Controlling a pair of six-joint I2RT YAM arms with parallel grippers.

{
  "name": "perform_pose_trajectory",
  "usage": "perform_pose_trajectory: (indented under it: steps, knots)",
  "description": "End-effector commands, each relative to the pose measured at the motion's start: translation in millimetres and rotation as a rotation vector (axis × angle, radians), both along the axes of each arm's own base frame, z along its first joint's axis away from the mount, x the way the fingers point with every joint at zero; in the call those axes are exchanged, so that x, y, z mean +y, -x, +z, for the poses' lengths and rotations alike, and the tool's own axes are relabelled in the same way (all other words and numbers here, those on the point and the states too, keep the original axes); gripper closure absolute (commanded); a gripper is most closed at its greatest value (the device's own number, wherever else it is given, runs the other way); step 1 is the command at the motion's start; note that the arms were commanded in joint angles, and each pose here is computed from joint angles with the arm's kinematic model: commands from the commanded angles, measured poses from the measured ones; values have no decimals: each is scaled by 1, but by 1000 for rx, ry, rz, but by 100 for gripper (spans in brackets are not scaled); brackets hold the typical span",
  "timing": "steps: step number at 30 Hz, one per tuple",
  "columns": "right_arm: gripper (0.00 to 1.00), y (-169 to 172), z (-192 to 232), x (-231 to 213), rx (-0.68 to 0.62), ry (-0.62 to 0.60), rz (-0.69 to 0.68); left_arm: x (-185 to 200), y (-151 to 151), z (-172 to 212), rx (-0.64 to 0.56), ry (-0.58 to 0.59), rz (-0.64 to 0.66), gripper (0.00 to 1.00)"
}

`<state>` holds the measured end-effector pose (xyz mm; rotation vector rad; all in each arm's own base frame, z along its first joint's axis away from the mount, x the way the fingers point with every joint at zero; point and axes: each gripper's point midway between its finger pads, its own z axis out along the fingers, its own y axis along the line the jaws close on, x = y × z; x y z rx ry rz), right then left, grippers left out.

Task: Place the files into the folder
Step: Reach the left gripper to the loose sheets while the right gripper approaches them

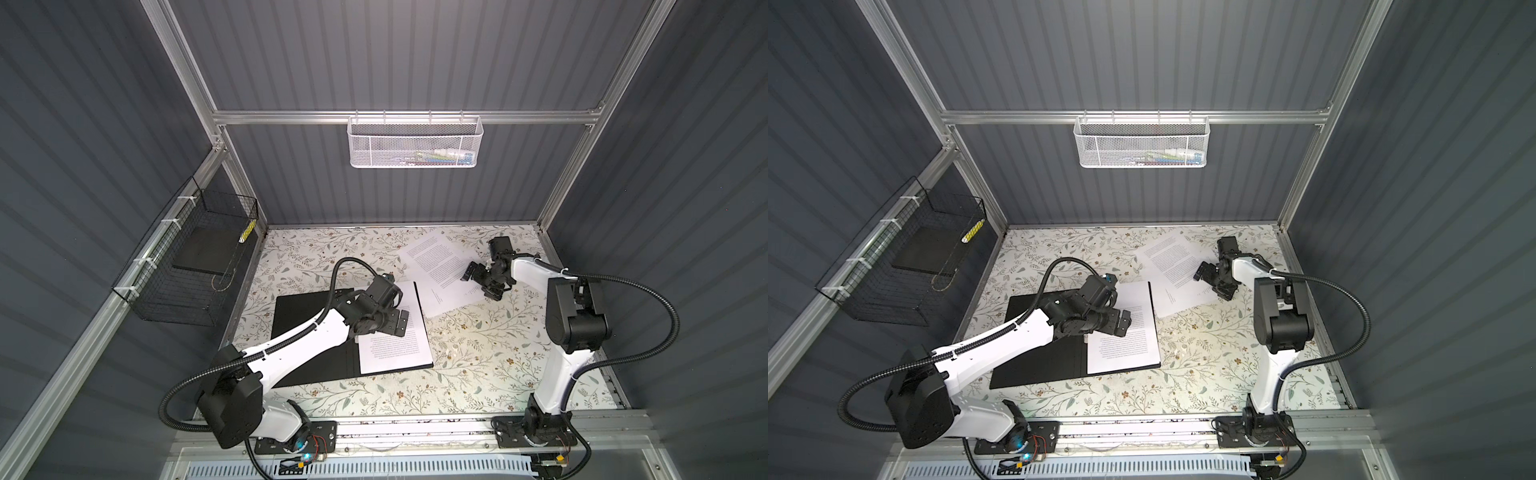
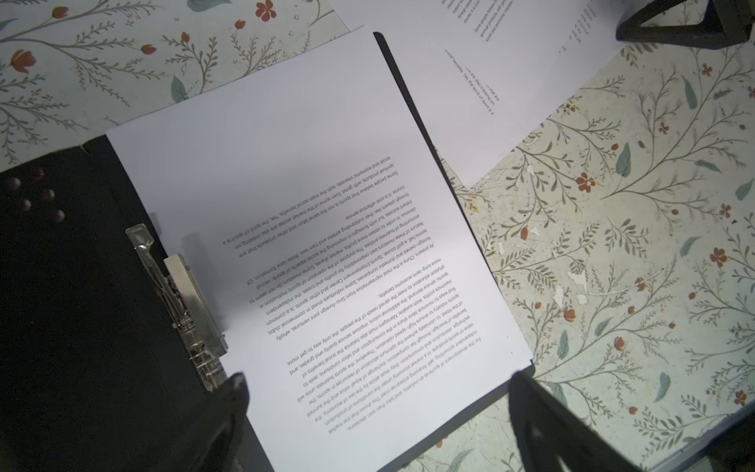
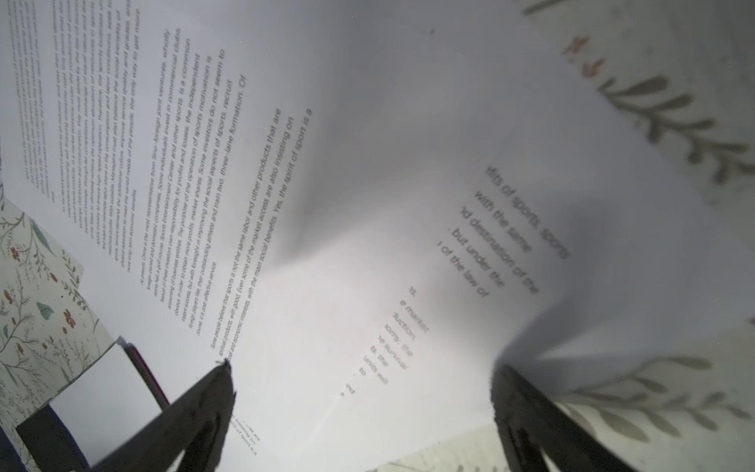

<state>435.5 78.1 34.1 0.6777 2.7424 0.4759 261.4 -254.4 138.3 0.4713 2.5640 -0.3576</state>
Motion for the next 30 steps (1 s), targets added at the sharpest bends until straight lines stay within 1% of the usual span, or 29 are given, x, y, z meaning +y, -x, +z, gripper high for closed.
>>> perform_pose_trajectory:
  steps: [1,4,7,9,12,16,18,19,21,22,23,24,28,30]
  knots:
    - [1,20,-13,-7,106,32,-20,-10,-6,12,-16,31,-19,0]
    - [1,32,-10,-22,136,55,-44,-13,-9,13,-22,28,-30,0]
    - [1,46,-4,-37,143,29,-77,-21,-10,12,-7,32,-54,0]
    - [1,57,1,-44,147,-13,-93,-26,-11,11,6,39,-71,0]
    - [1,76,6,-64,133,-18,-139,-38,-12,8,29,62,-100,0]
    - [1,101,5,-98,133,-44,-235,-61,-11,4,59,89,-160,0]
    - [1,105,10,-109,97,-65,-265,-76,-8,-1,68,78,-201,0]
    - [1,105,14,-108,74,-71,-257,-85,-8,-5,71,69,-220,1]
    - [1,100,25,-101,35,-79,-233,-102,-11,-11,75,59,-242,4]
    - [1,97,29,-96,22,-83,-220,-111,-13,-14,81,58,-247,7]
    - [1,95,31,-94,12,-85,-216,-121,-20,-14,78,69,-245,11]
    - [1,93,33,-88,1,-116,-207,-130,-26,-17,82,74,-240,15]
    - [1,89,32,-77,-34,-190,-192,-162,-53,-38,88,63,-232,30]
    - [1,91,32,-72,-45,-212,-187,-176,-65,-45,83,62,-237,35]
